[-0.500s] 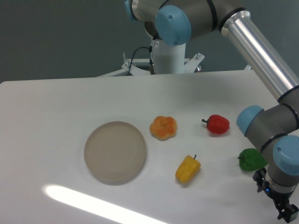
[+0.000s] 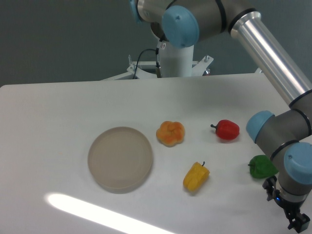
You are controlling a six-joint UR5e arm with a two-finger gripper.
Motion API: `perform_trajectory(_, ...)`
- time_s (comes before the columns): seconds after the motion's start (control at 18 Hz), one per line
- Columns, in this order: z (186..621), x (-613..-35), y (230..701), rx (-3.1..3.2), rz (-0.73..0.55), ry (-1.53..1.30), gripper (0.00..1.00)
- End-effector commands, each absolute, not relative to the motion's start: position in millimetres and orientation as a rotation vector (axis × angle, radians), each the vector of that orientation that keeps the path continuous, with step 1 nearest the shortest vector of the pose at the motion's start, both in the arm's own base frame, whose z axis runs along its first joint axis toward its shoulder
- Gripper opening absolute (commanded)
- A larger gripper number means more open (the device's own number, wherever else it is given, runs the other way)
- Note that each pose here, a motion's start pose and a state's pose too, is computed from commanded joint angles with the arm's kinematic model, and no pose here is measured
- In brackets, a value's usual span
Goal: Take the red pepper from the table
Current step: 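Raise the gripper up from beside the green pepper, then move the gripper over the red pepper and lower onto it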
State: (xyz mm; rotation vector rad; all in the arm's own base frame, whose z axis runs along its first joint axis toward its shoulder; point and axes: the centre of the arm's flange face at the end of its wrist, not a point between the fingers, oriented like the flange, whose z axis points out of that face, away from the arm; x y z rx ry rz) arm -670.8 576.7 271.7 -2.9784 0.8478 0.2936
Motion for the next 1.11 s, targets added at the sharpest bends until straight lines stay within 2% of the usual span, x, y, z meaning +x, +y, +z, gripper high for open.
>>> perform_trajectory(0.28, 271.5, -654.3, 590.1, -2.972, 0.278, 0.866, 1.00)
perform_trajectory(0.56, 286.2, -644.8, 572.5, -2.972, 0.234, 0.890, 1.00)
perform_trajectory(0.67, 295.9, -640.3, 566.2, -2.945, 0.233, 1.001, 1.00)
perform_trajectory(1.11, 329.9, -636.4, 473.9, -2.807, 0.155, 1.425, 1.00)
